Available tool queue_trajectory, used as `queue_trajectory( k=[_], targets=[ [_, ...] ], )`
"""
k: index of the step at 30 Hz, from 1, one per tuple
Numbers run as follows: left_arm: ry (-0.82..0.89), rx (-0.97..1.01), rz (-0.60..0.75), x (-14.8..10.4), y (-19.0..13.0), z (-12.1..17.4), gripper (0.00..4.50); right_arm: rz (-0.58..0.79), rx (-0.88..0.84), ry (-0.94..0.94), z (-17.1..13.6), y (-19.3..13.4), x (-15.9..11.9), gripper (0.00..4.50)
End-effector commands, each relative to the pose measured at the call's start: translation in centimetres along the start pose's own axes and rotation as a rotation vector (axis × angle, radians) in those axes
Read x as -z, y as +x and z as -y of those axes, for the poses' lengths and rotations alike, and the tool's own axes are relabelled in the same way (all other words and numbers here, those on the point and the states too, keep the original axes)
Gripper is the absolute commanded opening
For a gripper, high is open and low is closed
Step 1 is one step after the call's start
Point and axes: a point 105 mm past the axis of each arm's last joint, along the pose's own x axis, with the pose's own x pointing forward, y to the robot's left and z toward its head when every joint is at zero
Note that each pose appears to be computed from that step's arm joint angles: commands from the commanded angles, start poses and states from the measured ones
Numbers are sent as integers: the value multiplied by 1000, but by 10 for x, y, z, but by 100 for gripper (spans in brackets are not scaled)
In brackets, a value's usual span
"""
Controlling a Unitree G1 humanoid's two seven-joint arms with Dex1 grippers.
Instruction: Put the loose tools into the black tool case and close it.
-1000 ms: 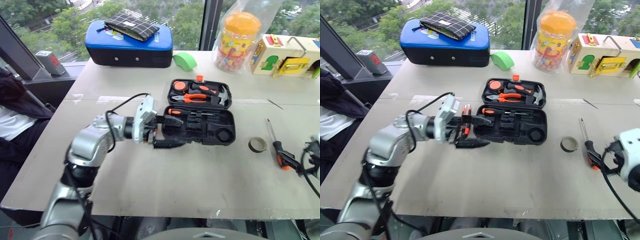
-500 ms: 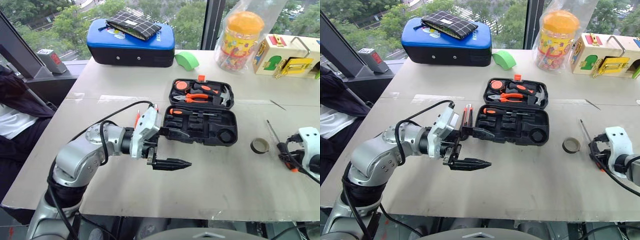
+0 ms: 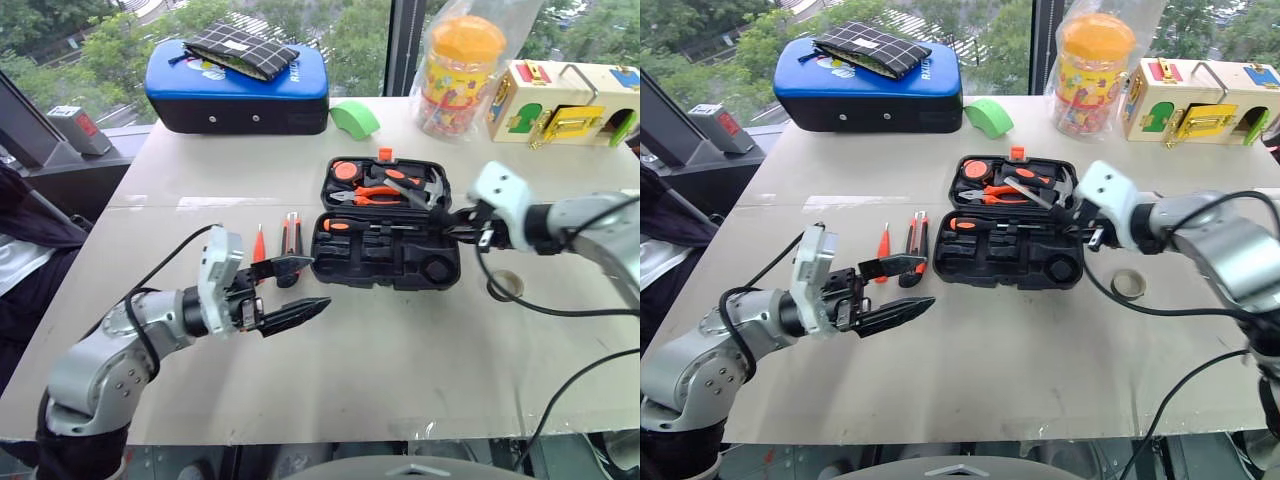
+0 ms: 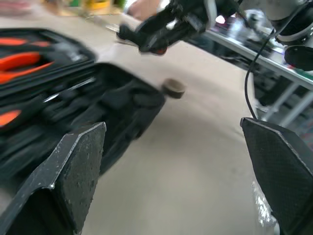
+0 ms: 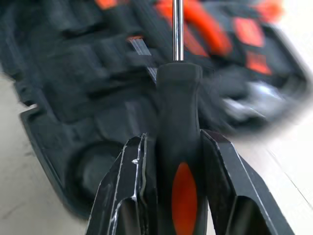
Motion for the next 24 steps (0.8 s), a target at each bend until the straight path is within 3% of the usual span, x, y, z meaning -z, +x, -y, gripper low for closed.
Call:
queue_trajectory(
  k=[1,9,16,17,20,21,22,24],
  targets=[
    [77,-16,8,-8,-7,7,450,-77,-62,-214,10,18,3,68],
    [95,-60,8,-7,-11,14,450,-182,-198,-305,16,34,22,68],
    [106,-71,2,-6,-10,14,450,-224,-274,-270,15,39,36,68],
    [107,-73,3,-6,-10,13,450,-218,-290,-260,13,38,35,175],
    [108,-77,1,-5,-12,11,450,-189,-295,-268,14,36,30,266],
    [109,-78,-1,-4,-12,10,450,-154,-278,-273,17,33,24,326],
    [108,-80,-2,-4,-13,9,450,-109,-276,-260,18,28,15,349],
    [108,-84,-4,-3,-14,7,450,-29,-309,-231,17,13,1,349]
  ],
)
